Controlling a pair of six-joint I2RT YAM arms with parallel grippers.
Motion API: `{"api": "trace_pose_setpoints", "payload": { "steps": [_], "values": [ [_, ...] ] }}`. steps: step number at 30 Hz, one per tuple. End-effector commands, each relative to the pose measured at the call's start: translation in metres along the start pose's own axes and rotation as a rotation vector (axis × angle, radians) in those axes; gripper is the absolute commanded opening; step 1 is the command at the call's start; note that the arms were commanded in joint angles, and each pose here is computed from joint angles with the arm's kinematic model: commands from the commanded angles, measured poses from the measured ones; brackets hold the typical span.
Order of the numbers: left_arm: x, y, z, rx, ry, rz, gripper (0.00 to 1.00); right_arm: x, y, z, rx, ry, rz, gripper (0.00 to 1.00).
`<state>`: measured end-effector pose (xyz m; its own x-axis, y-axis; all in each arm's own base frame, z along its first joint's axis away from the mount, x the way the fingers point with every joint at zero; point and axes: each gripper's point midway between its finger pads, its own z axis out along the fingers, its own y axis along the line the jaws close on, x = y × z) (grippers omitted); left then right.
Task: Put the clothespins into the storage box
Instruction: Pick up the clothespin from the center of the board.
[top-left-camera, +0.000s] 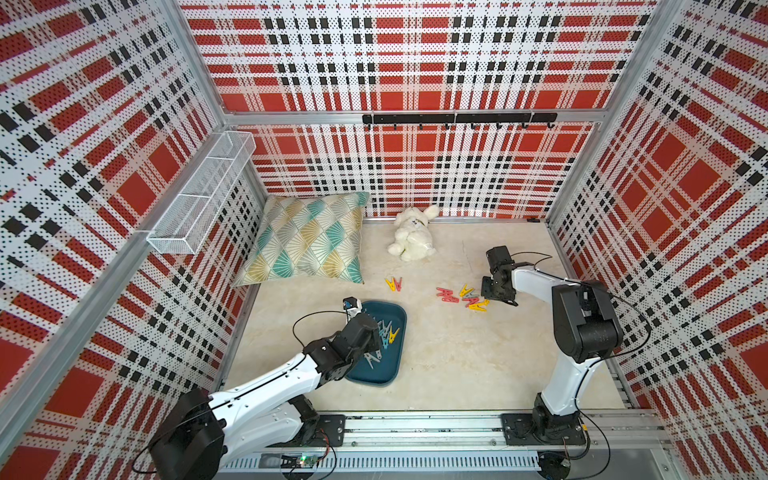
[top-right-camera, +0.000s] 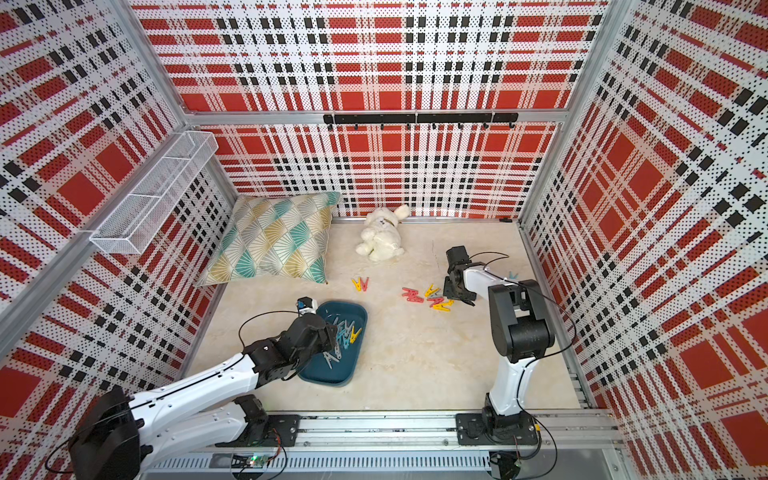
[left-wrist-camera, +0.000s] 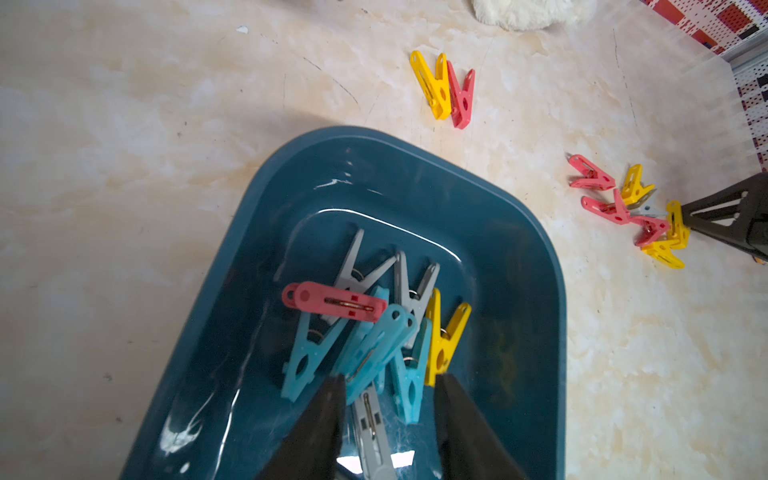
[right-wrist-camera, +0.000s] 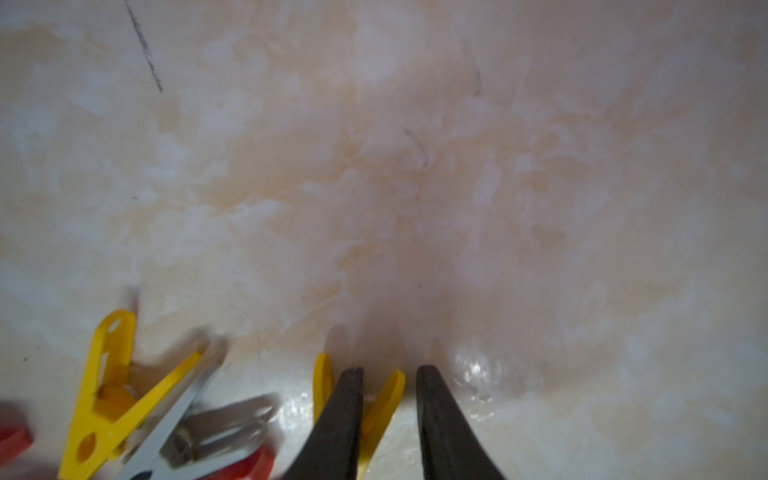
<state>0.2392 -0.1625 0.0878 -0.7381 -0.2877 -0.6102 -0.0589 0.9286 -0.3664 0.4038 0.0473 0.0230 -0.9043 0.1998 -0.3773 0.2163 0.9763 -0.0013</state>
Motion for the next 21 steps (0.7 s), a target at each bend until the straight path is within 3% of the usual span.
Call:
{"api": "trace_pose_setpoints", "payload": {
  "steps": [1, 9, 17, 21],
  "values": [
    [-0.012, -0.007, -0.006, 0.018, -0.027, -0.011, 0.41, -0.005, 0.000, 0.005, -0.011, -0.005, 0.014, 0.22],
    [-0.026, -0.034, -0.012, 0.132, -0.056, -0.014, 0.42, -0.004, 0.002, -0.005, -0.035, -0.021, 0.025, 0.02],
    [-0.044, -0.081, -0.021, 0.374, -0.086, -0.056, 0.44, -0.014, 0.021, -0.040, -0.167, -0.059, 0.047, 0.00],
    [-0.051, -0.092, -0.019, 0.431, -0.101, -0.082, 0.45, -0.015, 0.037, -0.062, -0.265, -0.084, 0.048, 0.00]
  ]
}}
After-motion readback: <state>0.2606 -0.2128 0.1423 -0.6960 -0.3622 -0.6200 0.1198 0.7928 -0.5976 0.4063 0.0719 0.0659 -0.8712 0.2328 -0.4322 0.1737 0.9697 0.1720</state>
